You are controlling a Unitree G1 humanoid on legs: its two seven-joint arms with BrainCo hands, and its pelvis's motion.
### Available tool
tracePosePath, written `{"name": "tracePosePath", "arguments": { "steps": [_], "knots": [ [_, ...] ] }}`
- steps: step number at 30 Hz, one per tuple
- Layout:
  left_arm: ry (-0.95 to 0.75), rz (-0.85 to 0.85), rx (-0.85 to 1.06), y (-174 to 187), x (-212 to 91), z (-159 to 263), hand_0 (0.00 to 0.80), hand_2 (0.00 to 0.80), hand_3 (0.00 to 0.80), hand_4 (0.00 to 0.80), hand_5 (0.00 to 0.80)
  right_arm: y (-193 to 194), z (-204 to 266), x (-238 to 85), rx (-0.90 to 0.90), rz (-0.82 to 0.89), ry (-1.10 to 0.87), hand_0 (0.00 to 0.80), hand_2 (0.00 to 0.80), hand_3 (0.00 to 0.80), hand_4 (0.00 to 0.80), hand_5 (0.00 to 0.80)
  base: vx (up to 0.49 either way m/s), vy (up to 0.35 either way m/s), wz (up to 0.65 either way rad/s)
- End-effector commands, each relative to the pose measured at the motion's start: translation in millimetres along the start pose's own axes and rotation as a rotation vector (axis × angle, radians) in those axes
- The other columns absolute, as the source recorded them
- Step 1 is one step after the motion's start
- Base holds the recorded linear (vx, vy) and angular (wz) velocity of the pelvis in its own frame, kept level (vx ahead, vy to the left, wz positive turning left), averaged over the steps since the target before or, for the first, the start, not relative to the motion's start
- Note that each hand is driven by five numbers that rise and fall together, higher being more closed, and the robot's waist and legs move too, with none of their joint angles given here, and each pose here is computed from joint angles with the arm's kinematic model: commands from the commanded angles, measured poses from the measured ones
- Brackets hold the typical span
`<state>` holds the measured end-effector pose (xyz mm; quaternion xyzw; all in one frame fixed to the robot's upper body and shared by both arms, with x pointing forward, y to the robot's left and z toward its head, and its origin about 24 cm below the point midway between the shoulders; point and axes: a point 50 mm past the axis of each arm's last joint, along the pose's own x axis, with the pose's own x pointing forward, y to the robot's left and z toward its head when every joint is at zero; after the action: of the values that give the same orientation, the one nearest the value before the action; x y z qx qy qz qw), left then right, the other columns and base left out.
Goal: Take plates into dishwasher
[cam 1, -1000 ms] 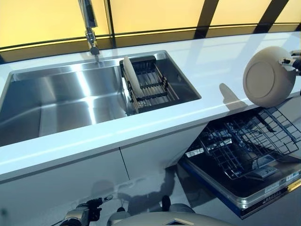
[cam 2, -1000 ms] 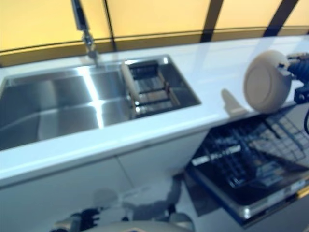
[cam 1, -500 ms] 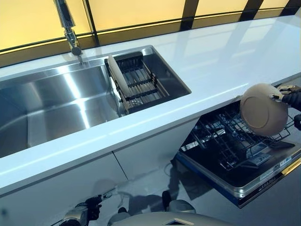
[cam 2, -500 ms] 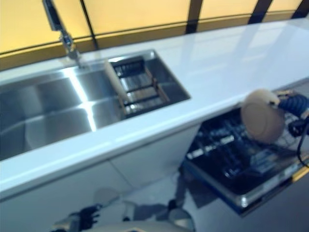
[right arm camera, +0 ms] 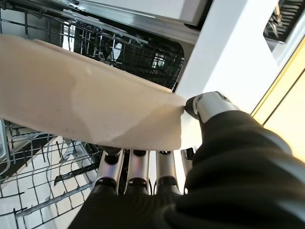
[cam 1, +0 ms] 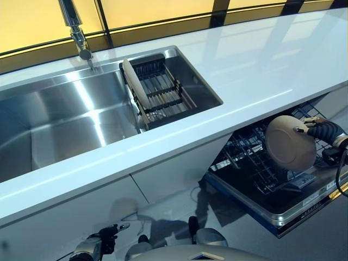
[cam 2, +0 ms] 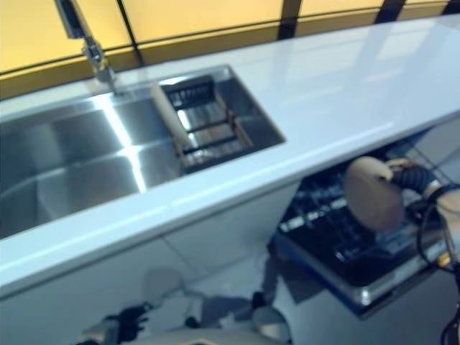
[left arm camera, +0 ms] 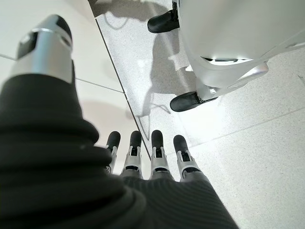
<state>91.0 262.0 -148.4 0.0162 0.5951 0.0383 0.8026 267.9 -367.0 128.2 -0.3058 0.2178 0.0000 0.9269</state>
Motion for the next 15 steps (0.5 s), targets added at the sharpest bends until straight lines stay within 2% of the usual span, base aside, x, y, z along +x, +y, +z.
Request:
{"name": "tracePosePath", "arguments": {
  "steps": [1,15],
  "knots": [
    [-0.015,0.033,0.019,11,-1,9,0.000,0.000,0.000,0.000,0.000,4,24,6,-0.033,-0.047,-0.123,0.800,0.800,0.800,0.800,0.800,0.000,0.000,0.00],
    [-0.032,0.020,0.042,8,-1,18,0.000,0.000,0.000,0.000,0.000,40,9,30,-0.019,-0.008,-0.051,0.800,0.800,0.800,0.800,0.800,0.000,0.000,0.00]
  ]
}}
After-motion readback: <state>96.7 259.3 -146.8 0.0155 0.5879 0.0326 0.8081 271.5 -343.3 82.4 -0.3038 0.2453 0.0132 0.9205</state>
